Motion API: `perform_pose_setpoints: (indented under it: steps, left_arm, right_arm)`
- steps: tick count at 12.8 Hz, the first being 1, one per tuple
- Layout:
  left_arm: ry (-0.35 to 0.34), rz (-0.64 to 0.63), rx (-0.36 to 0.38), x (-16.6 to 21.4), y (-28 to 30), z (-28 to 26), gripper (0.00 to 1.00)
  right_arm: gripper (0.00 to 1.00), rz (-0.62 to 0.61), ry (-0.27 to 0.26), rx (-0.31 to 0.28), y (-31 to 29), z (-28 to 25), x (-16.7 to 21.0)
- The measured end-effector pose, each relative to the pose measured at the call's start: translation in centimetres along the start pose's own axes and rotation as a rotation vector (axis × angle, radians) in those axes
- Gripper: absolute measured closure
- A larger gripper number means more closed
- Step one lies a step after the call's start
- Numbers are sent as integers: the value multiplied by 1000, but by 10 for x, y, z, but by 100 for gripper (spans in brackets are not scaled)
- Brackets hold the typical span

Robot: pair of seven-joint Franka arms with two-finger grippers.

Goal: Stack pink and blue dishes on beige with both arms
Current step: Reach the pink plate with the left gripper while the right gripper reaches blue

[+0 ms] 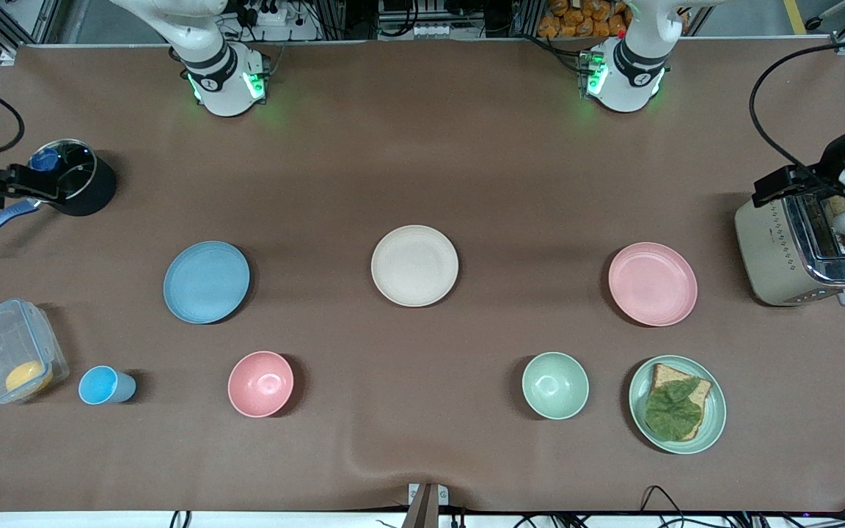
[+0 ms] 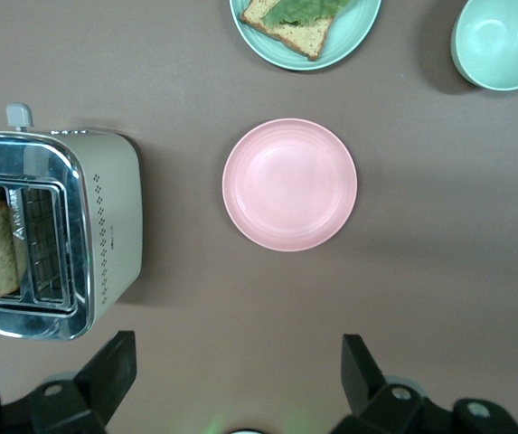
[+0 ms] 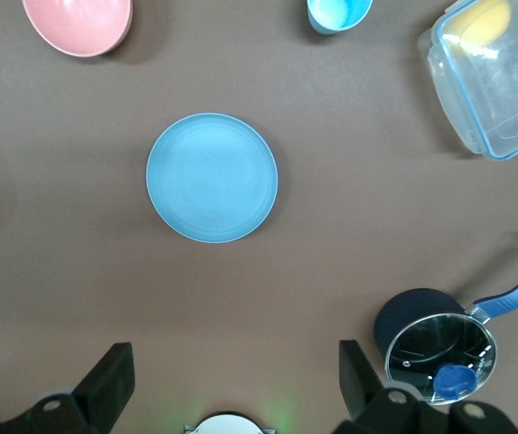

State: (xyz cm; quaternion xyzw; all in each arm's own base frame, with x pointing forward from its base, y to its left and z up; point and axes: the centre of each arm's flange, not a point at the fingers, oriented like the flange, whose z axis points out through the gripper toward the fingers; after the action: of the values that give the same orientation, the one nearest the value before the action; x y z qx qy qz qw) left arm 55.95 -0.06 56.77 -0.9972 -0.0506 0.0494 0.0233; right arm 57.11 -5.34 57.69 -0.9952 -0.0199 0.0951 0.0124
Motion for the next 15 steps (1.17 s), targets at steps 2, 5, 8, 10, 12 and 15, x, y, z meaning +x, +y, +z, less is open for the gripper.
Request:
perform_pose_setpoints:
  steps: [2, 5, 8, 10, 12, 15]
  left_arm:
    - [5, -18, 21, 6, -1, 26, 0]
    - [32, -50, 18, 14, -11, 81, 0]
    - [51, -73, 10, 18, -25, 139, 0]
    - [57, -96, 3, 24, -38, 176, 0]
    - [80, -113, -5, 31, -48, 217, 0]
    - [92, -137, -15, 40, -61, 276, 0]
  right_arm:
    - [0, 0, -16, 3, 1, 9, 6]
    - [0, 1, -21, 4, 3, 13, 9]
    - [0, 4, -31, 7, 6, 22, 18]
    - [0, 5, -48, 11, 8, 32, 26]
    - [0, 5, -74, 16, 10, 49, 38]
    - [0, 4, -53, 17, 14, 82, 68]
